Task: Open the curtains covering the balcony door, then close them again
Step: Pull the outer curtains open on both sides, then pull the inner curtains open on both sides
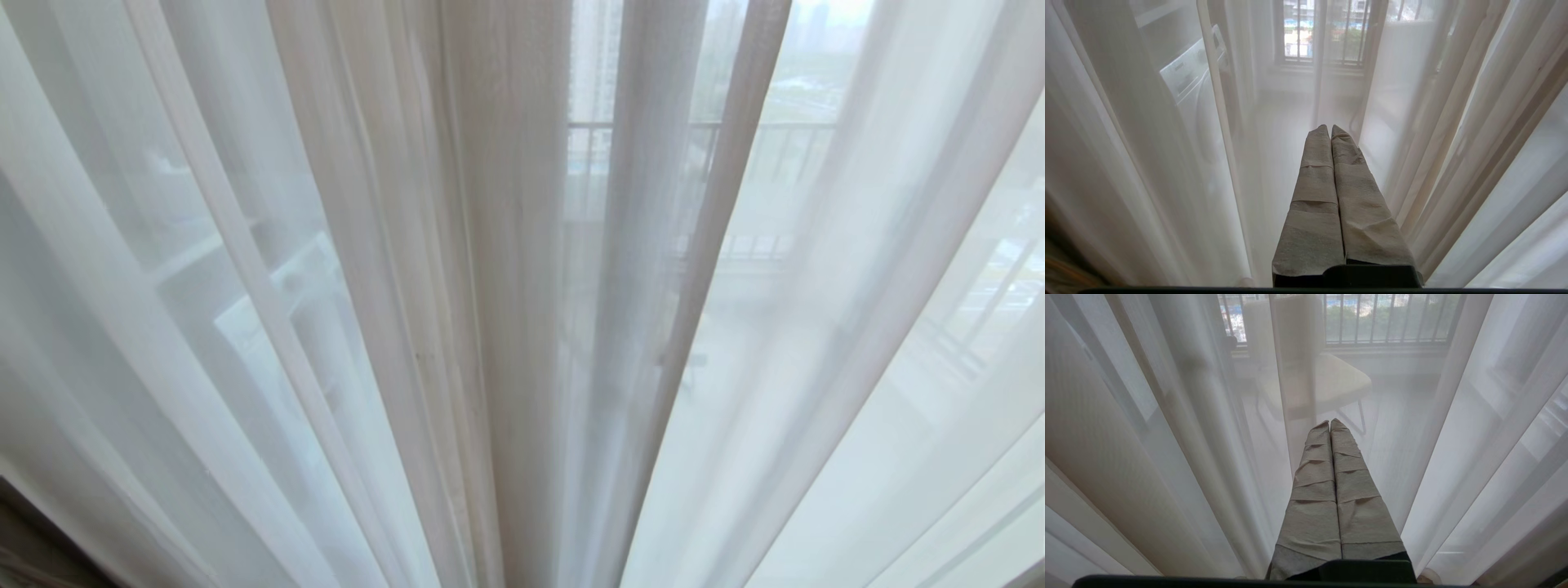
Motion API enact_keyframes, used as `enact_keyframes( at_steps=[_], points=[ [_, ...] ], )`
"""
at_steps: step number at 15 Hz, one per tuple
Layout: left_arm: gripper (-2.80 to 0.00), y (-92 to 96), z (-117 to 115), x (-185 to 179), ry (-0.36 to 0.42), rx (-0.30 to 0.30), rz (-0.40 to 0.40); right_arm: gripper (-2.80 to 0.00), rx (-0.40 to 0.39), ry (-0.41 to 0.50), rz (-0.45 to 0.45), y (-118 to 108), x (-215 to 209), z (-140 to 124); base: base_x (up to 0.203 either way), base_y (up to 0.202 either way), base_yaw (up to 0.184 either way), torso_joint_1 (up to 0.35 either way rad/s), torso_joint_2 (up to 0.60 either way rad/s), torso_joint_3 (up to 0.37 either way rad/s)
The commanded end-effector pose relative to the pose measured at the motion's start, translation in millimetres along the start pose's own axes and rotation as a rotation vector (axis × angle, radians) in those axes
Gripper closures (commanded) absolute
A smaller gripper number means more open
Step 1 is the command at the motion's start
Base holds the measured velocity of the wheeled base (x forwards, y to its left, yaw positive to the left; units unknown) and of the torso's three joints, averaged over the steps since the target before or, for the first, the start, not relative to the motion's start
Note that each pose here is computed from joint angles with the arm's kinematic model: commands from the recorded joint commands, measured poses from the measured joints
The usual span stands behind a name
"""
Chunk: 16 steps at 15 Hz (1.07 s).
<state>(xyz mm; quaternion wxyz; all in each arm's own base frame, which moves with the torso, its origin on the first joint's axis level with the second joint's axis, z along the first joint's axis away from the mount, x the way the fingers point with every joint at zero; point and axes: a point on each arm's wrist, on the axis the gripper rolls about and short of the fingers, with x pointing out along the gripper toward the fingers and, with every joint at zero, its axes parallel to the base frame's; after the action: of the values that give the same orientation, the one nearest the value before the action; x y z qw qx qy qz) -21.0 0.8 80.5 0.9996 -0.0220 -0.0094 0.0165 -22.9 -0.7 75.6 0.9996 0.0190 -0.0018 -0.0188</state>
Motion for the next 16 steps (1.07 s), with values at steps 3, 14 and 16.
enact_keyframes(
  at_steps=[3, 14, 16],
  points=[
    [0.0, 0.1, -0.5, -1.8, -0.023, 0.0, -0.001, 0.0, 0.0, 0.001, 0.001, 0.0, 0.1, 0.0, 0.0, 0.0, 0.0, 0.0, 0.0, 0.0],
    [0.0, 0.1, -0.7, -1.8, -0.022, 0.0, 0.001, 0.0, 0.0, 0.001, 0.001, 0.0, 0.1, 0.0, 0.0, 0.0, 0.0, 0.0, 0.0, 0.0],
    [0.0, 0.1, -0.7, -1.8, -0.022, 0.0, 0.001, 0.0, 0.0, 0.001, -0.001, 0.0, 0.1, 0.0, 0.0, 0.0, 0.0, 0.0, 0.0, 0.0]
  ],
)
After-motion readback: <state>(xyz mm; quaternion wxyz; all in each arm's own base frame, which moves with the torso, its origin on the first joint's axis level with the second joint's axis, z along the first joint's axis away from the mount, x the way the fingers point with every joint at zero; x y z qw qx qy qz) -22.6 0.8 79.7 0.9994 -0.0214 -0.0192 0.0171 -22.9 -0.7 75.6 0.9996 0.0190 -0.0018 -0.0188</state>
